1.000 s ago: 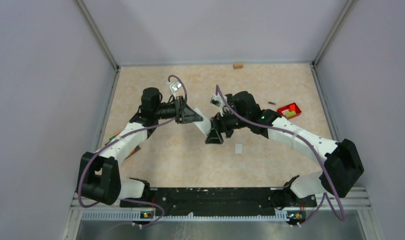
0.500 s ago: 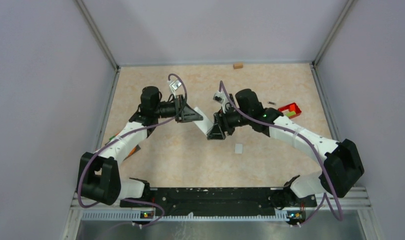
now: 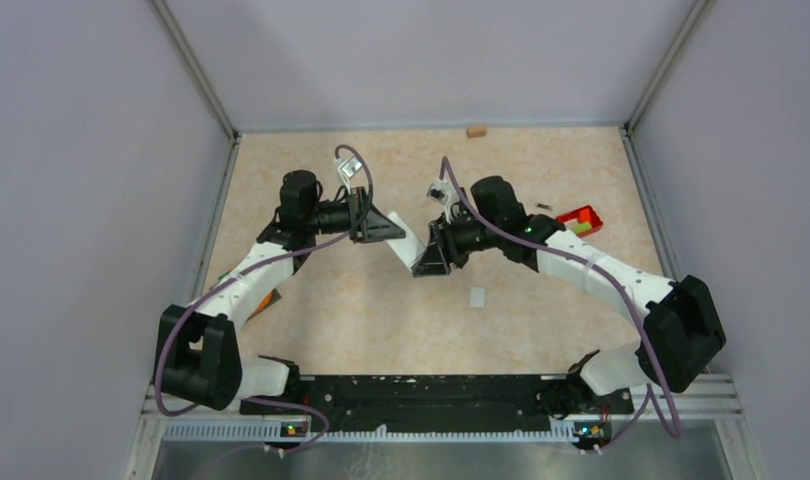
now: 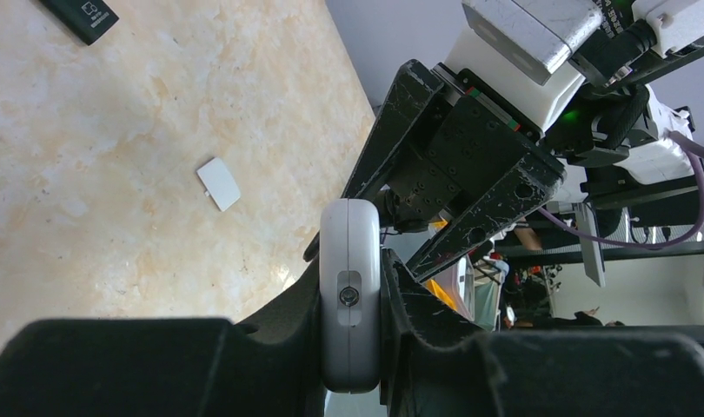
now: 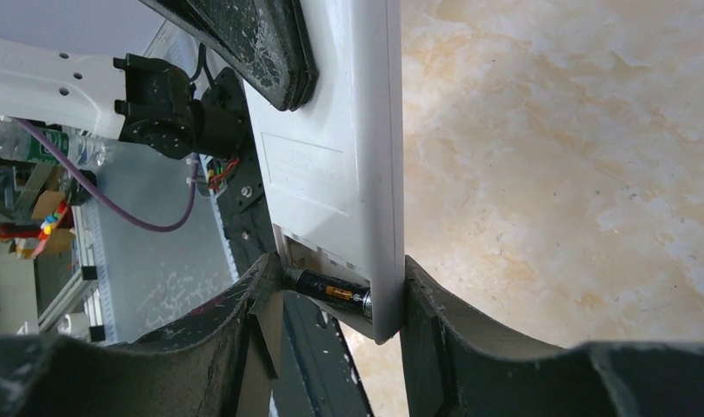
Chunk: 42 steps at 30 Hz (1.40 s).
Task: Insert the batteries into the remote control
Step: Load the battery into the remote control.
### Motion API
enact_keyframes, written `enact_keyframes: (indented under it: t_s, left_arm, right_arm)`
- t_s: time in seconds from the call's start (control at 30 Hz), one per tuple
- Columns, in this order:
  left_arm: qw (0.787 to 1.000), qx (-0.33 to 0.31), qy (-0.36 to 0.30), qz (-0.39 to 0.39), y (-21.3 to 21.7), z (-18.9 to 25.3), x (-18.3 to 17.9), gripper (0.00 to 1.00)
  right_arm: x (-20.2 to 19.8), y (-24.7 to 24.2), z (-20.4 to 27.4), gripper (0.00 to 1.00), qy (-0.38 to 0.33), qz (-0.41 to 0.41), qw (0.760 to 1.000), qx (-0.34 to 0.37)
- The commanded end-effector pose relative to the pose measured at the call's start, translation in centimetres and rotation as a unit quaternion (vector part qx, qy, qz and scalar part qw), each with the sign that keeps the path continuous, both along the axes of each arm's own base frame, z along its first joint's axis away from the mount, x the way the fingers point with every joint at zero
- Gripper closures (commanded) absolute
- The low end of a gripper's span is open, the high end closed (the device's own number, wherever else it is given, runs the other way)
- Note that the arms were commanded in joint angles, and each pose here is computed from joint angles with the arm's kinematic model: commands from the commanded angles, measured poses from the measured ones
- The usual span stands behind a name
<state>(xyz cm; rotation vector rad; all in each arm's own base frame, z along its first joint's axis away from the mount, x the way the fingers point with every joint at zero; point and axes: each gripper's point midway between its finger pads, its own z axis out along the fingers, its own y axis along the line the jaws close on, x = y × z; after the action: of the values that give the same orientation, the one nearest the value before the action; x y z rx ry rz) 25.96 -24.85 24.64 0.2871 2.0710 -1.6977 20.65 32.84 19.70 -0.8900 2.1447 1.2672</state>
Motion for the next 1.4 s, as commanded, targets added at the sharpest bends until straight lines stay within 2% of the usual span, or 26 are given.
enact_keyframes:
  t_s: [0.0, 0.1, 0.37, 0.5, 0.8, 1.0, 1.13, 1.37]
  left_arm:
    - [0.999, -0.011, -0.043, 0.004, -0.3, 2.2, 0.2, 1.00]
    - [0.999, -0.011, -0.044, 0.006, -0.3, 2.2, 0.2, 1.00]
    - [0.998, -0.004, -0.054, 0.017, -0.2, 2.1, 0.5, 1.00]
    - [0.998, 0.001, -0.053, 0.023, -0.1, 1.7, 0.8, 1.00]
    - [0.999, 0.004, -0.045, 0.025, -0.1, 1.7, 0.9, 1.00]
    - [1.000, 0.010, -0.023, 0.014, -0.2, 1.5, 0.7, 1.00]
    - [1.000, 0.013, -0.011, 0.011, -0.3, 1.5, 0.8, 1.00]
    - [1.000, 0.012, 0.002, 0.005, -0.4, 1.3, 0.8, 1.00]
  right_arm:
    - [1.3, 1.7, 3.6, 0.76, -0.034, 0.001, 0.997, 0.064]
    - [1.4, 1.7, 3.7, 0.74, -0.013, -0.005, 0.997, 0.077]
    - [1.0, 1.7, 4.0, 0.42, 0.006, -0.002, 0.994, 0.112]
    - [0.7, 1.6, 4.2, 0.34, 0.003, 0.002, 0.993, 0.118]
    - [0.6, 1.3, 3.8, 0.33, -0.005, 0.007, 0.994, 0.110]
    - [-0.9, 1.0, 4.5, 0.34, -0.035, 0.063, 0.990, 0.118]
    - [-1.5, 0.5, 4.0, 0.34, -0.037, 0.083, 0.991, 0.099]
    - [-1.3, 0.6, 3.9, 0.42, -0.041, 0.086, 0.991, 0.093]
